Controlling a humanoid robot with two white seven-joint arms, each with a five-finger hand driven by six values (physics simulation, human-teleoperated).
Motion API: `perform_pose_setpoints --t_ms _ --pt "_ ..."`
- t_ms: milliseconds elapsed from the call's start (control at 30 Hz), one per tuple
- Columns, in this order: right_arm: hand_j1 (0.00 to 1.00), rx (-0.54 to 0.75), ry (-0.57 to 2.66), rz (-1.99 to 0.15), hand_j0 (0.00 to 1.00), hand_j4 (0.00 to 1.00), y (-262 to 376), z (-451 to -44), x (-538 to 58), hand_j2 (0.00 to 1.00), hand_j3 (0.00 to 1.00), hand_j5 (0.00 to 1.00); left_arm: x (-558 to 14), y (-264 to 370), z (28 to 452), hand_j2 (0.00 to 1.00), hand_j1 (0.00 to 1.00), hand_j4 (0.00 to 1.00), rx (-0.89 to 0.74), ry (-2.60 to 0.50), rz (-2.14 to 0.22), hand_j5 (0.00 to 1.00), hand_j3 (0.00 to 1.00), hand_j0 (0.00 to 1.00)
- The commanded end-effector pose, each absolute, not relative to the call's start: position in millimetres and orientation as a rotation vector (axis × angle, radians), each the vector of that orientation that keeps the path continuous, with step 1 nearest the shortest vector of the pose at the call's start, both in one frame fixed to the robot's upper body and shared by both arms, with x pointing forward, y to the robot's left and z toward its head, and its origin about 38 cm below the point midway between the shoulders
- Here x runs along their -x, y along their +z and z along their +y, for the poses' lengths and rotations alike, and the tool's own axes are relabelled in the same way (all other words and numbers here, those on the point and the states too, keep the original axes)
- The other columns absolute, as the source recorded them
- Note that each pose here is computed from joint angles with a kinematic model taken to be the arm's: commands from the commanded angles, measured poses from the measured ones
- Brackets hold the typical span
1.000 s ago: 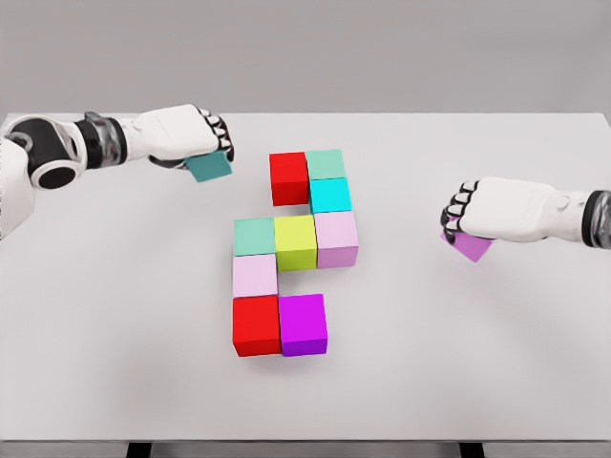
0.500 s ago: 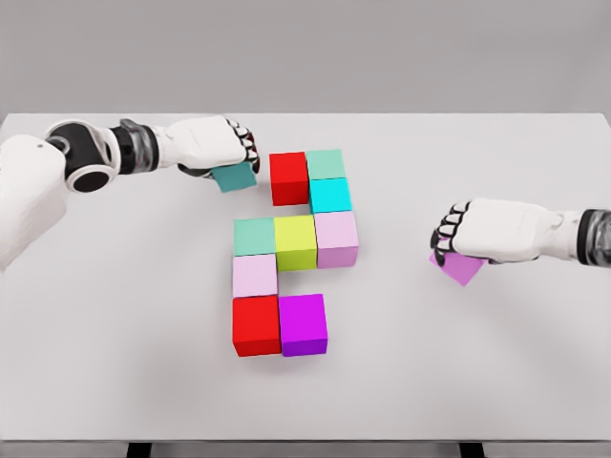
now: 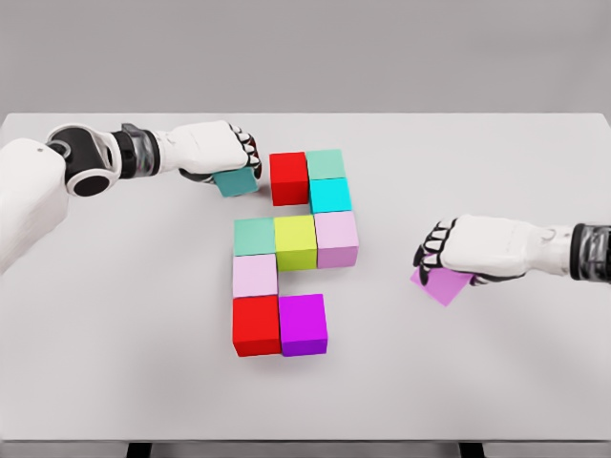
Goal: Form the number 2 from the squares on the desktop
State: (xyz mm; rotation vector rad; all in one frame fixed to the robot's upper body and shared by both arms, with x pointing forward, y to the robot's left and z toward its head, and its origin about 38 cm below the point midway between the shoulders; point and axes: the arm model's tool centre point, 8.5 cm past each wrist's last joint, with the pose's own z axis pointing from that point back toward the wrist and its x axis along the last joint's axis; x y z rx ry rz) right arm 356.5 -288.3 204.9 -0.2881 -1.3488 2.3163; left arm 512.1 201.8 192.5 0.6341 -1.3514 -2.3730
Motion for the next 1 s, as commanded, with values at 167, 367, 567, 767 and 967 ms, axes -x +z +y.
perform_pose_setpoints --t_ms 167,367,567,767,967 --pt "0.57 0.200 2.264 -1.408 0.57 0.57 197 -278 -352 0.57 0.57 0.57 -509 197 203 0.69 0.69 0.69 -0.639 -2.375 -1.365 0.69 0.69 0.69" --pt "0.57 0.175 2.256 -1.438 0.57 0.57 193 -268 -351 0.57 0.57 0.57 -505 198 204 0.69 0.69 0.69 -0.642 -2.385 -1.372 0.69 0.69 0.69" --pt "0.57 0.156 2.245 -1.457 0.57 0.57 190 -263 -350 0.57 0.57 0.57 -505 199 203 0.69 0.69 0.69 -0.642 -2.383 -1.376 0.69 0.69 0.69" --pt "0.57 0.141 2.233 -1.481 0.57 0.57 190 -258 -350 0.57 0.57 0.57 -503 204 203 0.69 0.69 0.69 -0.653 -2.393 -1.388 0.69 0.69 0.69" --pt "0.58 0.105 2.219 -1.513 0.58 0.58 186 -247 -348 0.58 0.58 0.58 -502 207 199 0.69 0.69 0.69 -0.655 -2.399 -1.403 0.69 0.69 0.69"
